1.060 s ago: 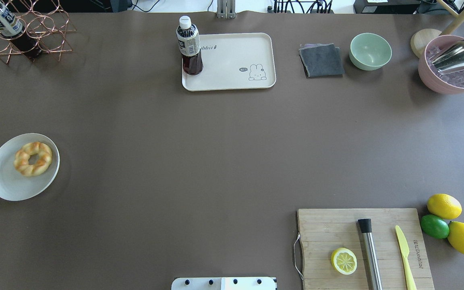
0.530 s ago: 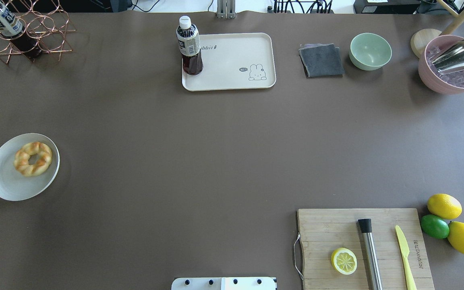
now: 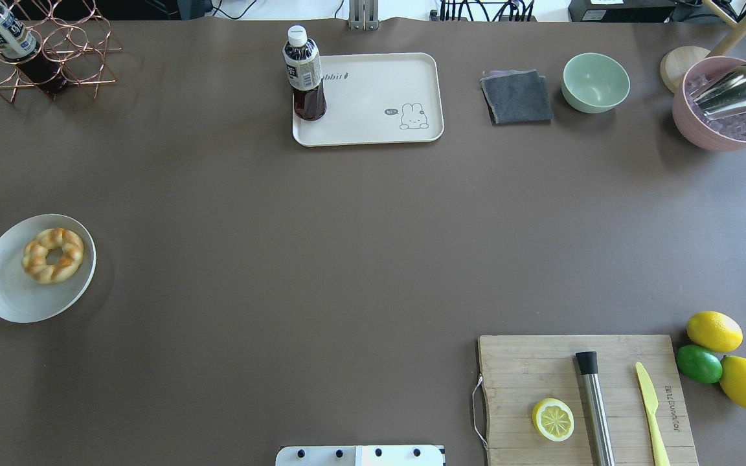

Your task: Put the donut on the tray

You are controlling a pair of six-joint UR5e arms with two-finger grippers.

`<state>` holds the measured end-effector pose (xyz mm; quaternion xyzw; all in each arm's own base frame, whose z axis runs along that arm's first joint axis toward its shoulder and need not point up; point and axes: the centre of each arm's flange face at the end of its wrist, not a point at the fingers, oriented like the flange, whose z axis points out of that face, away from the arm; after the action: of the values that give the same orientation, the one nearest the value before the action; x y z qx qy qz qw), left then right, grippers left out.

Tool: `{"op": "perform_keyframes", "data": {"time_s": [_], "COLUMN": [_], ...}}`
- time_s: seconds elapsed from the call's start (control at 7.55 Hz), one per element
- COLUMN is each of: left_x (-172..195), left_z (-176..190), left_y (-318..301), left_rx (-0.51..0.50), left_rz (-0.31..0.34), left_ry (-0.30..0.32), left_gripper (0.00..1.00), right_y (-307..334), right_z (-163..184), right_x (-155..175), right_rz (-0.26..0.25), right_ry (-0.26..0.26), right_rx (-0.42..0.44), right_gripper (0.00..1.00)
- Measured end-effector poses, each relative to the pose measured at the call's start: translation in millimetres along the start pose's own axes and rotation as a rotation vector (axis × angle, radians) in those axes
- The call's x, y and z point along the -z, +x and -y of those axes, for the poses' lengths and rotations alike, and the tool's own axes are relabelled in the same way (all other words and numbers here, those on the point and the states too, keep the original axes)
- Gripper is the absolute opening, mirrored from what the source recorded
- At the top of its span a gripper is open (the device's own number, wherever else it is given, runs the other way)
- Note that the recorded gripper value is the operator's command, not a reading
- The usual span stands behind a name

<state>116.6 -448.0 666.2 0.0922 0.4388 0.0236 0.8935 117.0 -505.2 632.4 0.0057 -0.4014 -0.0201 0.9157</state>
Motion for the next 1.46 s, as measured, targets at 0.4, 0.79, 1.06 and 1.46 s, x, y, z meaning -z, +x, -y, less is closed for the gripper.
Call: {"op": "perform_keyframes", "data": {"time_s": [0.4, 0.79, 1.06, 1.46], "left_x": [-18.5, -41.1, -48.2, -49.8], "left_z": [-0.9, -9.5, -12.5, -12.6], "left_y": [19.7, 31.2, 30.9, 32.2], "left_rx": [-0.029, -0.061, -0.075, -0.082], "left_rz": [-0.012, 0.004, 0.0, -0.004], "left_ry": [-0.023, -0.03, -0.028, -0.026], "left_gripper": [0.98, 0.92, 0.43, 0.0], "right_y": [1.0, 2.2, 1.4, 1.1], "right_z": [0.6, 1.7, 3.3, 4.2], "right_x": [-0.7, -1.4, -0.4, 0.1], "right_rz": [0.0, -0.002, -0.002, -0.002], "right_ry": [-0.002, -0.004, -0.003, -0.002], "right_rx": [-0.003, -0.005, -0.007, -0.011], "right_gripper": [1.0, 1.0, 1.0, 1.0]}}
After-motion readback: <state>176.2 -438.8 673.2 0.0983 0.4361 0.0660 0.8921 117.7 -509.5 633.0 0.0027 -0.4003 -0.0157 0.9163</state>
